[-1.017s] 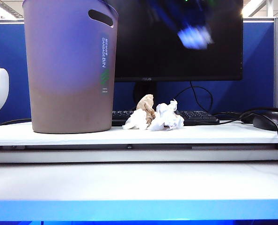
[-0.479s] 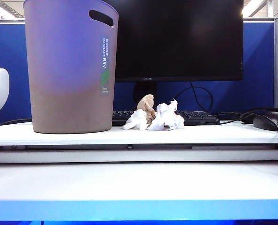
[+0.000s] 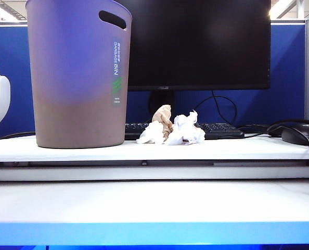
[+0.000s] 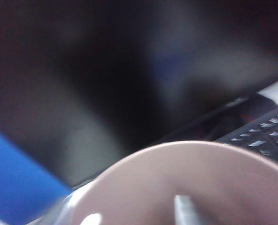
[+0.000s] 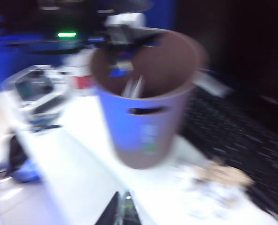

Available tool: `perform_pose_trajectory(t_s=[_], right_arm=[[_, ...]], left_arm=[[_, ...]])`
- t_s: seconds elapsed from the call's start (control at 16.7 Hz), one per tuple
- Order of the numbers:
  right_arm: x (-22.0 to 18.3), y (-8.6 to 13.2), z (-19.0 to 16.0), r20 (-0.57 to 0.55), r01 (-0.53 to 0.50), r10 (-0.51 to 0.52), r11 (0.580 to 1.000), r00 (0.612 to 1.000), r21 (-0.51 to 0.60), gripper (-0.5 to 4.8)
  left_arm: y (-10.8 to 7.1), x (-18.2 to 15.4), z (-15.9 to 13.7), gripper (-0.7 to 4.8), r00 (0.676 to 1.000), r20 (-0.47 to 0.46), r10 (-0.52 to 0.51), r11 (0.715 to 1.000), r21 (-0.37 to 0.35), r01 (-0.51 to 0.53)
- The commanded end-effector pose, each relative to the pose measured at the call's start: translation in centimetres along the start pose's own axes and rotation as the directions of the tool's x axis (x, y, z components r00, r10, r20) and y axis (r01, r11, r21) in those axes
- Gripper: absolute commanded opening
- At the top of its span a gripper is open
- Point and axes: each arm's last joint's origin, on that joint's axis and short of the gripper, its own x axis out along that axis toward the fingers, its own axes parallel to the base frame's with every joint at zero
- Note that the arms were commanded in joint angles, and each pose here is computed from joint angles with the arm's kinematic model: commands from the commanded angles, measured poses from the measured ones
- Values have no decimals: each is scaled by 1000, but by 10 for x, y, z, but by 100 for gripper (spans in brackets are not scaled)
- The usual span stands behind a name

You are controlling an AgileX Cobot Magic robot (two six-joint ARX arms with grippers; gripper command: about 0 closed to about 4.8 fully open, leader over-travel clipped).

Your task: Pick up all paper balls from the table and place them in the pink trash can.

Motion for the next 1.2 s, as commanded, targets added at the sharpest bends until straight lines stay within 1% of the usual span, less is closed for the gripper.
perform_pose_trajectory(t_s=[0.06, 0.12, 0.18, 0.24, 0.3, 0.36, 0.42, 0.48, 0.54, 0.6, 0.66, 0.72, 0.78, 0.84, 0.9, 0.96, 1.02, 1.08, 1.14, 1.2], right_arm=[[36, -19, -10, -142, 204, -206, 978, 968, -33, 104], [58, -28, -17, -199, 211, -212, 977, 957, -27, 332], [106, -46, -34, -294, 222, -221, 975, 930, -32, 479], [129, -60, -43, -332, 241, -234, 970, 913, -22, 479], [169, -78, -60, -389, 257, -241, 966, 889, -12, 479], [191, -87, -72, -425, 290, -266, 957, 865, -10, 479], [205, -96, -82, -451, 312, -285, 950, 846, -15, 479], [232, -106, -101, -495, 317, -282, 948, 822, -14, 479], [241, -108, -109, -511, 319, -282, 948, 812, -16, 479], [250, -111, -116, -526, 326, -288, 945, 800, -22, 479], [264, -114, -127, -538, 326, -286, 945, 793, -22, 479], [271, -116, -132, -539, 333, -288, 943, 791, -15, 479], [276, -117, -136, -541, 340, -288, 940, 790, -4, 479], [278, -117, -138, -546, 343, -287, 939, 787, 1, 479], [282, -118, -142, -555, 352, -291, 936, 779, 4, 479], [285, -119, -145, -561, 355, -290, 935, 775, 7, 479], [287, -120, -148, -569, 369, -301, 930, 765, 4, 479], [290, -120, -153, -586, 392, -312, 920, 748, 10, 479], [291, -120, -155, -593, 401, -314, 916, 742, 17, 479], [292, -121, -157, -600, 408, -313, 913, 736, 25, 479]], left_arm=[[5, -8, 9, 375, 998, 57, -28, 998, -48, 31], [8, -14, 12, 375, 997, 71, -23, 997, -74, 28], [16, -30, 19, 375, 994, 111, -10, 996, -89, 20], [20, -40, 23, 375, 991, 133, 0, 995, -94, 13], [28, -62, 30, 375, 981, 193, -4, 994, -103, 25], [34, -78, 35, 374, 973, 229, -4, 993, -114, 31], [38, -90, 37, 374, 968, 250, 7, 992, -120, 24], [45, -115, 40, 374, 958, 288, -14, 990, -133, 55], [46, -127, 40, 374, 949, 310, -58, 982, -151, 110], [47, -136, 39, 373, 938, 325, -121, 968, -169, 184], [44, -150, 34, 373, 912, 318, -258, 928, -180, 326], [41, -156, 28, 373, 889, 284, -359, 890, -183, 417], [37, -157, 23, 373, 870, 243, -429, 860, -183, 476], [34, -157, 17, 372, 851, 202, -484, 833, -191, 519], [30, -156, 10, 372, 835, 134, -533, 808, -211, 550], [28, -156, 7, 372, 824, 109, -556, 795, -220, 566], [27, -157, 6, 372, 801, 106, -589, 769, -231, 596], [25, -160, 5, 372, 744, 117, -658, 707, -243, 664], [24, -161, 4, 372, 720, 120, -684, 683, -244, 689], [23, -161, 4, 372, 709, 116, -696, 671, -247, 699]])
